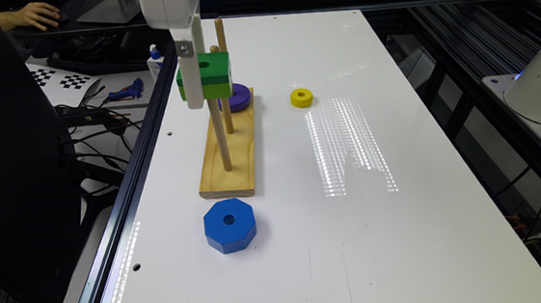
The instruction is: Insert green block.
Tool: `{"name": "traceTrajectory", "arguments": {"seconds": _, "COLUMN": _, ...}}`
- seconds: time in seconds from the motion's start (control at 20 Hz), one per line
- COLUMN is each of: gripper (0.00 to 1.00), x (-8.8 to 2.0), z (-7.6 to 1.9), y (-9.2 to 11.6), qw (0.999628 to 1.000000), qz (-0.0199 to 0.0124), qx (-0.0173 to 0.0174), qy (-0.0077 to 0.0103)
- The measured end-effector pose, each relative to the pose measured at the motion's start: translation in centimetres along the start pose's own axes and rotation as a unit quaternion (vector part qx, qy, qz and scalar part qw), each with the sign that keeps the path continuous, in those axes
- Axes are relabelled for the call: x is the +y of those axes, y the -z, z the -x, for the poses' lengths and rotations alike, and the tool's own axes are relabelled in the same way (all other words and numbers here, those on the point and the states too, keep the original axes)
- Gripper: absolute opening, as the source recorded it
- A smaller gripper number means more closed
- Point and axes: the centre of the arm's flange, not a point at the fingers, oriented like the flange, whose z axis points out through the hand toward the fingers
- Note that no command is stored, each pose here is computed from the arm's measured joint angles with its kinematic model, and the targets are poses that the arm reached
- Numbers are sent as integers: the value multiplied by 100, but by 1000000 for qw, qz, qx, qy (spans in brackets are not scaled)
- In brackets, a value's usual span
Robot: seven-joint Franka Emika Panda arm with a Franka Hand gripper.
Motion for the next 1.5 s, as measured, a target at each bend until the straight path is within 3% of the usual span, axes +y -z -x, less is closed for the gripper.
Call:
{"name": "traceTrajectory", "arguments": {"seconds": 0.4, "gripper": 0, "x": -4, "z": 6, "y": -5, "qw": 999999, "qz": 533, "qx": 91, "qy": 1012}}
{"name": "traceTrajectory", "arguments": {"seconds": 0.55, "gripper": 0, "x": -5, "z": 0, "y": -131, "qw": 999988, "qz": 3506, "qx": -2998, "qy": 1615}}
{"name": "traceTrajectory", "arguments": {"seconds": 1.05, "gripper": 0, "x": -4, "z": -10, "y": -373, "qw": 999936, "qz": 7328, "qx": -8391, "qy": 2067}}
{"name": "traceTrajectory", "arguments": {"seconds": 1.5, "gripper": 0, "x": -1, "z": -12, "y": -436, "qw": 999910, "qz": 8600, "qx": -10137, "qy": 1916}}
